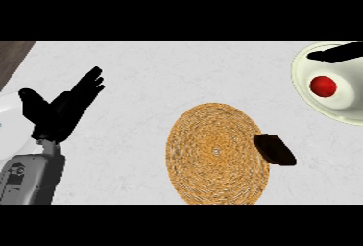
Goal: Pick the tomato from the placemat and place it in the bowl
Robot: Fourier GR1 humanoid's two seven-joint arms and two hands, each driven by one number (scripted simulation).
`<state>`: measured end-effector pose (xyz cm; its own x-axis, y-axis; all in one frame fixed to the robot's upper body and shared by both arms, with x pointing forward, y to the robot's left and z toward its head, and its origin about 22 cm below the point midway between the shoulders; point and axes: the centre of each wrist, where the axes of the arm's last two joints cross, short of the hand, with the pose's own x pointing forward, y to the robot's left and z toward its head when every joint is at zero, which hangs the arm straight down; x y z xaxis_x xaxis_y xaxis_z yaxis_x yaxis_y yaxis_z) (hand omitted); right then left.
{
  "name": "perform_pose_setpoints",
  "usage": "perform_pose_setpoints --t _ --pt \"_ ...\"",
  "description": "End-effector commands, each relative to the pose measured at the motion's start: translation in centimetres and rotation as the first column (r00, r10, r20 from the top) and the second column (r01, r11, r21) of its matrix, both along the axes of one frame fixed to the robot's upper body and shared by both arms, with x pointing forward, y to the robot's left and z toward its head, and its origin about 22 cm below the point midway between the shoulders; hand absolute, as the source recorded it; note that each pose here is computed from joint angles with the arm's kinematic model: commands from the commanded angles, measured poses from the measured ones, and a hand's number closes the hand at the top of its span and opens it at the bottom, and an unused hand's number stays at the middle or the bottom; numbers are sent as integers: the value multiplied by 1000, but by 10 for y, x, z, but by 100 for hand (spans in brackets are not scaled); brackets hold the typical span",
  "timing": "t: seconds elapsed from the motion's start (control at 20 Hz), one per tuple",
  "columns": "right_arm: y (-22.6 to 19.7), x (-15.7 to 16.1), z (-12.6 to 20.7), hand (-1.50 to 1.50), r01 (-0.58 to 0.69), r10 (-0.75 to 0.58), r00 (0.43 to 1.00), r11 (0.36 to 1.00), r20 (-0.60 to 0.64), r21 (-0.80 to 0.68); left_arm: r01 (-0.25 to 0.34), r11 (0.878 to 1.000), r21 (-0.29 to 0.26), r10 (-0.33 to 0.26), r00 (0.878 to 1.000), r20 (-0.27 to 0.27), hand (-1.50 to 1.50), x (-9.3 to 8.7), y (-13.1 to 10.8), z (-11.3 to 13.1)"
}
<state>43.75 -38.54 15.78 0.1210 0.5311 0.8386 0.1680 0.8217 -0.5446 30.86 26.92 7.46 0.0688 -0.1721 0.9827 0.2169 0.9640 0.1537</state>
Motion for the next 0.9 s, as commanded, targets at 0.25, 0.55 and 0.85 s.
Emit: perform_pose_setpoints --t 0.25,0.55,0.85 --pt "-40 -17 17 -150 198 -196 969 980 147 2 -6 1000 -1 6 1000 -24 0 -3 9 -1" --pt "-97 -53 21 -150 242 -240 946 970 217 17 -33 999 -6 33 999 -18 0 1 1 2" --pt "-149 -96 46 -150 67 -48 953 996 299 -52 -92 996 1 92 995 -35 0 -9 34 -11"
